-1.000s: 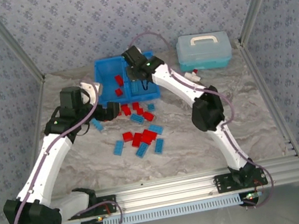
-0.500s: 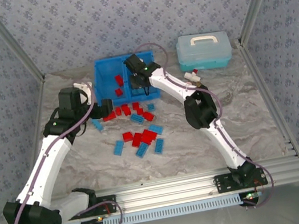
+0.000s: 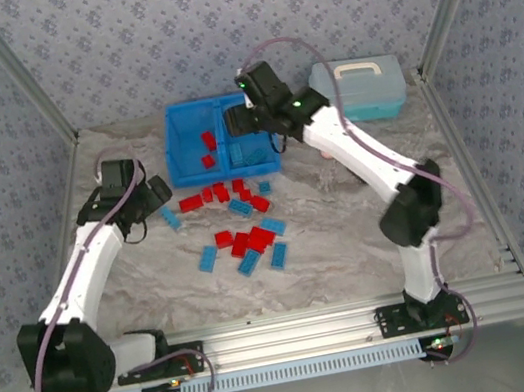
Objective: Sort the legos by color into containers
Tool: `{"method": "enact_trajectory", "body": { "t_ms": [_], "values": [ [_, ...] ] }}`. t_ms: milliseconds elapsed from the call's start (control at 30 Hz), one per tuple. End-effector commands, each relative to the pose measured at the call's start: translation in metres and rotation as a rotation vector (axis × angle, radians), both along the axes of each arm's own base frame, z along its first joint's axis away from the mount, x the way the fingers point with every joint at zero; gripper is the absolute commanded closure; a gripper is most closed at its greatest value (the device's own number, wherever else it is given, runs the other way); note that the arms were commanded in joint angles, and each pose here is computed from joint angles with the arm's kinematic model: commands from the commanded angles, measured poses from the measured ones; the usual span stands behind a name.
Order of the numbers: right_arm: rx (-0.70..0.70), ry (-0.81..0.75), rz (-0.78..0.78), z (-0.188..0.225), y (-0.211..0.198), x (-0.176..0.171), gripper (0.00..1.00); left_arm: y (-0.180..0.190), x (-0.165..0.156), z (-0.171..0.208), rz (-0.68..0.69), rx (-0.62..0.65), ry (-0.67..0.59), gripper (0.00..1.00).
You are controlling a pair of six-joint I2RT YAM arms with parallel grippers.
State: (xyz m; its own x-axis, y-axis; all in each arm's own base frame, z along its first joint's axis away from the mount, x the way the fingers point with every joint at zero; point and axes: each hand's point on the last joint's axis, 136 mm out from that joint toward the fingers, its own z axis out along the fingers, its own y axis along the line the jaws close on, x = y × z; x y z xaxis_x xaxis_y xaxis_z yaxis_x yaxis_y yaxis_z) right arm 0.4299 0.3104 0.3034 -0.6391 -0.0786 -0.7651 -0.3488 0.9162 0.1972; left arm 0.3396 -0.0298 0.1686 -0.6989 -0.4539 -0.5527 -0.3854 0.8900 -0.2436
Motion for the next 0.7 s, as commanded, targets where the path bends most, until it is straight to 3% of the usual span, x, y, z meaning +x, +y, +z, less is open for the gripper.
{"method": "enact_trajectory", "body": {
  "t_ms": [0, 267, 667],
  "values": [
    [-0.003, -0.001, 0.07, -0.002, -0.005, -0.031, 0.18, -0.009, -0.001, -0.035, 0.023, -0.102, 0.114, 0.11],
    [-0.011, 0.03, 0.014, -0.016, -0.042, -0.066, 0.12, -0.017, 0.027, -0.088, 0.016, -0.123, 0.232, 0.18],
    [-0.006, 0.034, -0.019, -0.016, -0.053, -0.072, 0.11, -0.012, 0.024, -0.133, 0.053, -0.093, 0.344, 0.61]
  ]
}}
